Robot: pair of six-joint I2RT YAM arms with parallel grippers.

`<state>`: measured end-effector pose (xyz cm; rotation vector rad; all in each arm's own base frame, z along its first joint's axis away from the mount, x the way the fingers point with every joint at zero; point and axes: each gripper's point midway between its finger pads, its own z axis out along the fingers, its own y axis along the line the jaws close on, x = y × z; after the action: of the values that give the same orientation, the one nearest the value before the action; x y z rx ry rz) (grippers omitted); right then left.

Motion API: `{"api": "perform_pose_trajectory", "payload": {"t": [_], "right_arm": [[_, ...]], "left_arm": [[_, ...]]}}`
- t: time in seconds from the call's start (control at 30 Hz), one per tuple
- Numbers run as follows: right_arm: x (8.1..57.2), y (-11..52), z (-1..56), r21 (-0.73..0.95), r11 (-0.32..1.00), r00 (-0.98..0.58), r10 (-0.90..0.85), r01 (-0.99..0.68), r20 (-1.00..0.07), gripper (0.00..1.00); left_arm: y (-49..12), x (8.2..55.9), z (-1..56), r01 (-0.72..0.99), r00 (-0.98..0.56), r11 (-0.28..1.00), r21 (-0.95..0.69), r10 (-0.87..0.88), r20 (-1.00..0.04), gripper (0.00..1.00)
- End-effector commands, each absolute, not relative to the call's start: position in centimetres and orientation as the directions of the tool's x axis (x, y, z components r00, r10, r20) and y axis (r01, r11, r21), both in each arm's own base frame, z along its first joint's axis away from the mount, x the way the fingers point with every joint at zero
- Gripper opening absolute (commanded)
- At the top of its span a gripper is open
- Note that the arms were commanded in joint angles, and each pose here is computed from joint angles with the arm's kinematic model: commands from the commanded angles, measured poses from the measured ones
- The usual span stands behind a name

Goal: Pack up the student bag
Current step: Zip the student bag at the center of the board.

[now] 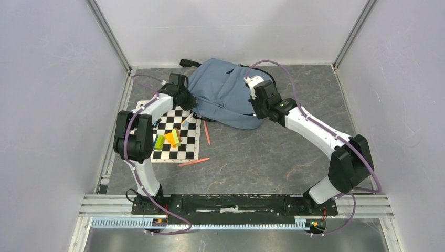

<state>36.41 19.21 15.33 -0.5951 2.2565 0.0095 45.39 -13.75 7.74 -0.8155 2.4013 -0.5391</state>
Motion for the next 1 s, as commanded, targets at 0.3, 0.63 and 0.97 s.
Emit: {"api": "perform_pose_trajectory", "payload": {"t": [0.3, 0.63, 0.97], "right_arm": [[42.0, 12.4, 19.0, -0.269, 0.932, -0.555, -0.361, -0.242, -0.750, 0.00], [43.9, 14.8, 20.7, -0.194, 0.915, -0.490, -0.358, -0.353, -0.795, 0.00], [44.3, 14.8, 20.9, -0.192, 0.919, -0.469, -0.345, -0.344, -0.813, 0.00]], "left_arm": [[-11.2, 50.1, 9.7, -0.350, -0.625, 0.839, -0.416, -0.540, -0.564, 0.02], [-11.4, 52.0, 14.3, -0.250, -0.606, 0.889, -0.384, -0.453, -0.654, 0.78], [-18.6, 47.4, 20.0, 0.136, -0.554, 0.951, -0.277, -0.159, -0.817, 1.00]]}}
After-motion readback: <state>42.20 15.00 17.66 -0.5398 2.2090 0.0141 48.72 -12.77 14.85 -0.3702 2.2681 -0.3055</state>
